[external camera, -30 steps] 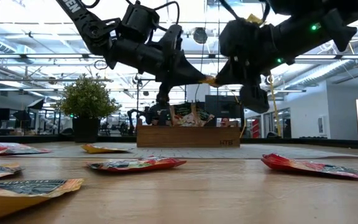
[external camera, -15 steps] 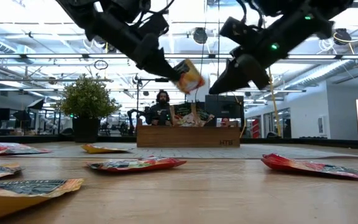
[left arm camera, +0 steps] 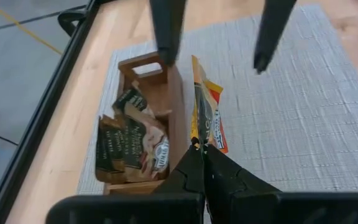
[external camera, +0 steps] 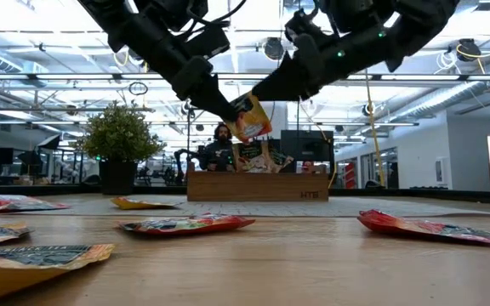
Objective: Pick & Place Tea
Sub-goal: Put the yellow tea bag into the right section of the wooden organizer
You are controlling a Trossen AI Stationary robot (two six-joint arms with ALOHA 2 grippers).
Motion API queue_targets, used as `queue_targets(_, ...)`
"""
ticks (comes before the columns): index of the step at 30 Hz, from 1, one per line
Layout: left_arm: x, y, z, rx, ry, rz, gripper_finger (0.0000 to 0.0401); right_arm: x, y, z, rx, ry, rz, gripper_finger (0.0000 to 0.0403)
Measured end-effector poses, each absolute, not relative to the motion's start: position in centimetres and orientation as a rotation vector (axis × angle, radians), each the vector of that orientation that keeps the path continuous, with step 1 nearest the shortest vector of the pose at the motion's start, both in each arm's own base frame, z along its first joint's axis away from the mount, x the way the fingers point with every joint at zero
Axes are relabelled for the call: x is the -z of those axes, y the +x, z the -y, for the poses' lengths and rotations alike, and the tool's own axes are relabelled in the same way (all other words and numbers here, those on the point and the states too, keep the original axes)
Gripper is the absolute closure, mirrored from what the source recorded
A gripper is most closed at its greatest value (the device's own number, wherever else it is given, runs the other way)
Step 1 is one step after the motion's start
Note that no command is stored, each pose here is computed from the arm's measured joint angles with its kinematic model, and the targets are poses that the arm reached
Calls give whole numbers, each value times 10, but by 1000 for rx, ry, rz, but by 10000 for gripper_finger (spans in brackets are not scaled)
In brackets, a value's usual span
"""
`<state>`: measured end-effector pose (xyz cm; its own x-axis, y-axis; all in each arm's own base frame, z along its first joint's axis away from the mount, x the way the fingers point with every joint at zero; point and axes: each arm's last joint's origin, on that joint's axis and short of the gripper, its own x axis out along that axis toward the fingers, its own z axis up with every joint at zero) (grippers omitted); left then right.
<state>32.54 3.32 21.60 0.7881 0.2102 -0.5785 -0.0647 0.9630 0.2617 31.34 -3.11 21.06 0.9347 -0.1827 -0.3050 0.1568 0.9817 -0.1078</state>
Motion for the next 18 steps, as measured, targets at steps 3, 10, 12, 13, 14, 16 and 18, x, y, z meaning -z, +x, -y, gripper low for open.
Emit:
queue_targets(3, -216, 325, -33, -149, 234, -647, 400, -204, 315, 38, 192, -88, -337, 220)
queue_targets(10, -217, 326, -33, -148, 231, -636, 400, -207, 315, 44, 134, -44, -304, 253)
queue_targets(12, -217, 326, -33, -149, 230, -630, 401, -207, 315, 46, 108, -37, -296, 272)
queue_targets(13, -218, 327, -33, -150, 229, -626, 400, -208, 315, 46, 88, -30, -291, 283)
queue_targets(14, -218, 327, -33, -152, 223, -623, 401, -208, 315, 46, 69, -20, -287, 296)
queue_targets(16, -218, 327, -33, -151, 215, -618, 401, -208, 315, 46, 38, -4, -283, 324)
queue_targets(18, -218, 327, -33, -149, 211, -616, 401, -210, 316, 46, 22, -4, -266, 356)
